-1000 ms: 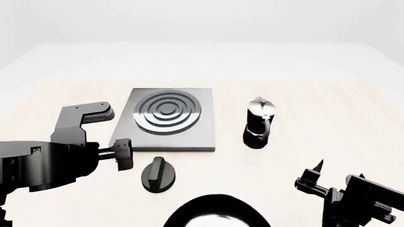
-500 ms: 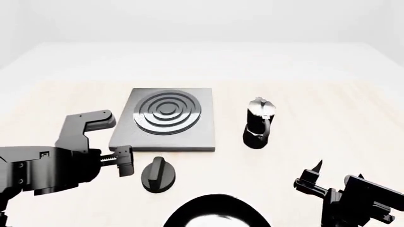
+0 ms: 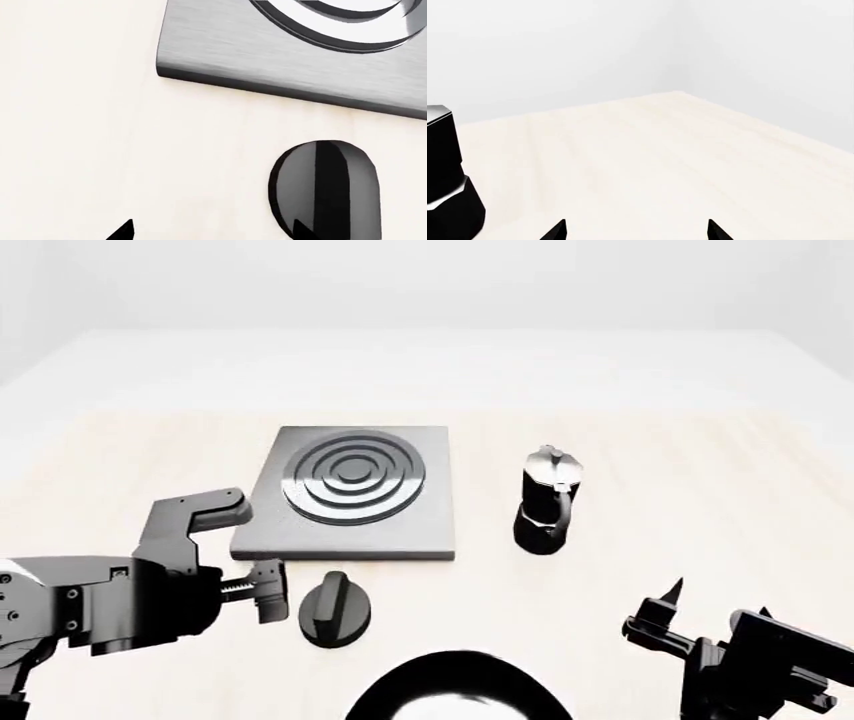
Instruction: Turn on the stove and put the frying pan on it.
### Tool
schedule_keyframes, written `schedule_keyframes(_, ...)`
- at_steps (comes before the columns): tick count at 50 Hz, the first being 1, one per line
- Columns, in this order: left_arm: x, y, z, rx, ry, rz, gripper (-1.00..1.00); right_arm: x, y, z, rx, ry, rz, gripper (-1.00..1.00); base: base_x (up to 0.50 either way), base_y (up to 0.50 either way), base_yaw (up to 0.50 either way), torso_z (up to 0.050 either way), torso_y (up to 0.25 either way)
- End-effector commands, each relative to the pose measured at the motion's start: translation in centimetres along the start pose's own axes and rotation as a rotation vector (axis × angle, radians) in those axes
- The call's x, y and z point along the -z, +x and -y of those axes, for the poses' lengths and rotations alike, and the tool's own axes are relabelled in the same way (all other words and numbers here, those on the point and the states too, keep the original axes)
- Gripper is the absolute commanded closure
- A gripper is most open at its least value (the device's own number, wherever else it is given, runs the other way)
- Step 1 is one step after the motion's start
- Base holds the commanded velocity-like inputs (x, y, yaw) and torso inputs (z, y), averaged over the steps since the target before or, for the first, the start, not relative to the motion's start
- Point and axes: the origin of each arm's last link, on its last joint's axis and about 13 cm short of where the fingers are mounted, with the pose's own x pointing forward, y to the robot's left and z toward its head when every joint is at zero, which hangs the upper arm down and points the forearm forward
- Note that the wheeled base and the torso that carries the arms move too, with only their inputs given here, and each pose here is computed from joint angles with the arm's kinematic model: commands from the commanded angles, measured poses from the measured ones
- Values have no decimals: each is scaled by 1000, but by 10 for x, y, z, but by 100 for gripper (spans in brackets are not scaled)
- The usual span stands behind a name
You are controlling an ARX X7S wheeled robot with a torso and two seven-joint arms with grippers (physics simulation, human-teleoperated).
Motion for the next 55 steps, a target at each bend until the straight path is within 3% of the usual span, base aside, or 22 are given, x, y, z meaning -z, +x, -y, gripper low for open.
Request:
schedule_keyframes(1,2,6,-1,3,0,-16,-100,0,0,0,1,0,1,-100,0,0,0,0,0)
schedule_keyframes(55,6,26,3,91,68,-47,-100,1,0,-1,-6,-4,-3,-100,0,0,0,0,0)
